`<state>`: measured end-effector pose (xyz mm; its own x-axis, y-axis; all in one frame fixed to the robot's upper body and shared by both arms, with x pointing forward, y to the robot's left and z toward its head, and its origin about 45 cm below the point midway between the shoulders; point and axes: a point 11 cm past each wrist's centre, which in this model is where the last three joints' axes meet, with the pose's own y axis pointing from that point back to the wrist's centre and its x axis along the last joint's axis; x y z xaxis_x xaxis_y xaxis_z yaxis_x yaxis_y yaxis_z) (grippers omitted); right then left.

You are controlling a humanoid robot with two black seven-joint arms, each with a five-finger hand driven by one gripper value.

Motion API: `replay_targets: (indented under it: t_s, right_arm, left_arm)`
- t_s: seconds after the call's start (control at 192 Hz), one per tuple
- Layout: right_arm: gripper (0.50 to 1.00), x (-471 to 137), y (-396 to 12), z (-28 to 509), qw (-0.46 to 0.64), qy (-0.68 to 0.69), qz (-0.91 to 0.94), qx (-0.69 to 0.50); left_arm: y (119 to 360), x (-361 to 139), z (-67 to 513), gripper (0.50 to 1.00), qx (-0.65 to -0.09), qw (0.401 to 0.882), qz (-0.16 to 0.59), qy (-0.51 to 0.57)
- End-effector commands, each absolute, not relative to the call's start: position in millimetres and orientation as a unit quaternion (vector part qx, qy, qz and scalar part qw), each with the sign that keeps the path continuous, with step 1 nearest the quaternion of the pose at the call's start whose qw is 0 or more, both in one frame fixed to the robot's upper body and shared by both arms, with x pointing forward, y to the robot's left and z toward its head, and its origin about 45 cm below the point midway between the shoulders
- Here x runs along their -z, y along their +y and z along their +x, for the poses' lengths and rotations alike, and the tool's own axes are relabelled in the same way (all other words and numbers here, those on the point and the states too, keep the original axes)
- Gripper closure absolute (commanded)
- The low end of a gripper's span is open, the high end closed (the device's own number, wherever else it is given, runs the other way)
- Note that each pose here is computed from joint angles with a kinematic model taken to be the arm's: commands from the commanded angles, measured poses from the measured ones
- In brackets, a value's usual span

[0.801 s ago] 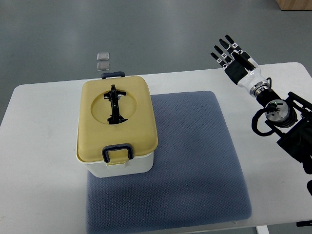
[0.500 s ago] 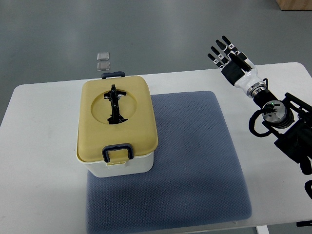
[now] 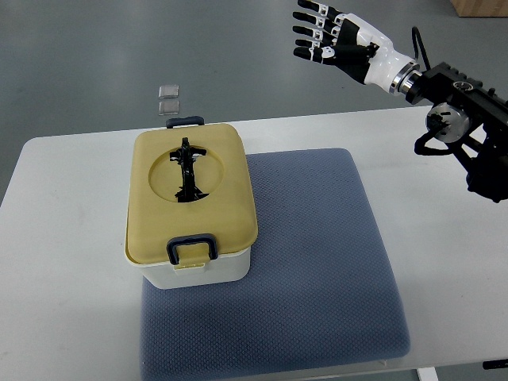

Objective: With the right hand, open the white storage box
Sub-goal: 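Move the right hand over the lid's black handle and lower it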

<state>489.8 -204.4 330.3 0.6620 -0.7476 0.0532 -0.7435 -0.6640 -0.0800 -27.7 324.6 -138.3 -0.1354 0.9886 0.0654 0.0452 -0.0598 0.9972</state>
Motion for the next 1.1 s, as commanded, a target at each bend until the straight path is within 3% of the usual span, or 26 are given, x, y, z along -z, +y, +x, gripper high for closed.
replay_targets:
  t_s: [0.0, 0.062, 0.213, 0.442, 0.671, 1.093]
  right_arm:
    - [0.572, -355.7, -187.1, 477.2, -0.028, 0.347, -0.928, 0.13]
    - [0.574, -381.7, -169.6, 460.8, -0.103, 0.267, -0.929, 0.234]
    - [0.574, -406.2, -132.6, 436.9, -0.195, 0.154, -0.904, 0.349]
    - [0.574, -406.6, -63.0, 406.2, -0.183, 0.055, -0.836, 0.515]
    - [0.576, -386.0, -25.1, 400.0, -0.162, 0.049, -0.816, 0.553]
    - [0.579, -341.3, -31.5, 419.5, -0.2, 0.07, -0.791, 0.575]
  left_arm:
    - [324.1, 138.3, -27.9, 0.5, -0.537, 0.439, 0.49, 0.528]
    - [322.3, 138.2, -31.1, 0.5, -0.526, 0.435, 0.494, 0.539]
    - [312.3, 137.7, -37.7, 0.5, -0.493, 0.433, 0.496, 0.569]
    - [311.5, 137.6, -38.5, 0.5, -0.489, 0.432, 0.496, 0.573]
    - [311.5, 137.4, -43.9, 0.5, -0.487, 0.429, 0.498, 0.575]
    - [311.4, 137.3, -48.3, 0.5, -0.486, 0.426, 0.498, 0.577]
